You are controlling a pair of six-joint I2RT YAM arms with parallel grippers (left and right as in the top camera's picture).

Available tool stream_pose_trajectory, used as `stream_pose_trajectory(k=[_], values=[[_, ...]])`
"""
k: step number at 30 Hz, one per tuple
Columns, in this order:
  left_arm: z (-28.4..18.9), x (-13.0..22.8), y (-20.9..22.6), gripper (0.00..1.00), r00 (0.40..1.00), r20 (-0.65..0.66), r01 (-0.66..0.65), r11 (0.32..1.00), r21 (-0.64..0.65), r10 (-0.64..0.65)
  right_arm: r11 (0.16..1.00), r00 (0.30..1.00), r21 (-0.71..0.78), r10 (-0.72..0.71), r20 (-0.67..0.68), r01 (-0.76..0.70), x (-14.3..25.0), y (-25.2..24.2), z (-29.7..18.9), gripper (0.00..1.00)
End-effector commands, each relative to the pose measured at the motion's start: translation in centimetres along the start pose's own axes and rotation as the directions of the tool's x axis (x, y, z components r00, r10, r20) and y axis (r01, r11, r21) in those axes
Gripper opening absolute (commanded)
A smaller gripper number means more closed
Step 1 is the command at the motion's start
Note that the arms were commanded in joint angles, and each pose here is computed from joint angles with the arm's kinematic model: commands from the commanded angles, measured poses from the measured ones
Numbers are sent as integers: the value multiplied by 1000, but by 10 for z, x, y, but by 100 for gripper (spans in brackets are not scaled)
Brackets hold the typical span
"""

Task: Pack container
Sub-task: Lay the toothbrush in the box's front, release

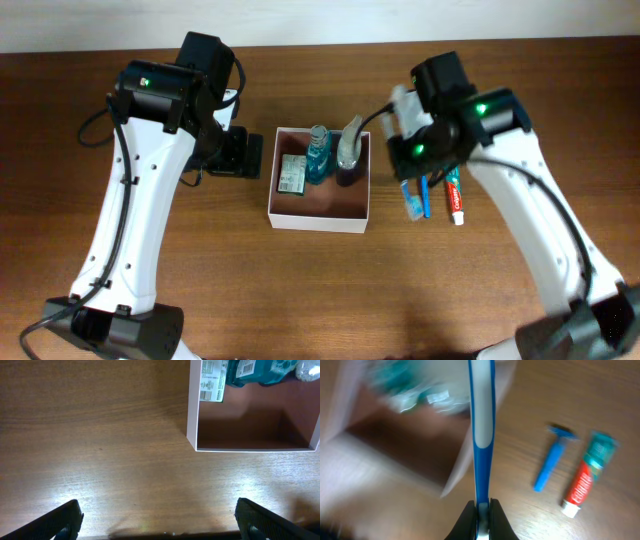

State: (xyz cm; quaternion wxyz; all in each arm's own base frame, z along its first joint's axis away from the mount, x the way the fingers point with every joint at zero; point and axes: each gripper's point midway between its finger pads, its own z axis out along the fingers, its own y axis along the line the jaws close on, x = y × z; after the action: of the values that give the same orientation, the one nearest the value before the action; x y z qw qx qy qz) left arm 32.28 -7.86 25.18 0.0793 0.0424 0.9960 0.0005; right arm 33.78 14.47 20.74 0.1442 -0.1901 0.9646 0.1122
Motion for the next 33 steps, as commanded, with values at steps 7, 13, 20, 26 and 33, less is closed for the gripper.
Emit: stream_pose_trajectory(k=[7, 13, 20, 26, 33], values=[[-6, 1, 1, 100, 1000, 19, -5, 1000, -4, 5, 749, 777, -231, -626, 58, 621, 25, 113, 7, 4], [-6, 1, 2, 100, 1000, 19, -4, 1000, -5, 4, 672, 677, -85, -731, 79, 736, -7, 116, 38, 4], [-6, 1, 1, 100, 1000, 19, -5, 1000, -4, 5, 501, 504, -63, -858, 98, 863, -21, 116, 67, 4], [-6, 1, 1, 100, 1000, 19, -5, 1000, -4, 5, 482, 487, -75, -869, 86, 873, -25, 115, 90, 4], [-6, 1, 1, 100, 1000, 19, -5, 1000, -4, 5, 618, 624, -90, -778, 70, 781, -27, 115, 97, 62]])
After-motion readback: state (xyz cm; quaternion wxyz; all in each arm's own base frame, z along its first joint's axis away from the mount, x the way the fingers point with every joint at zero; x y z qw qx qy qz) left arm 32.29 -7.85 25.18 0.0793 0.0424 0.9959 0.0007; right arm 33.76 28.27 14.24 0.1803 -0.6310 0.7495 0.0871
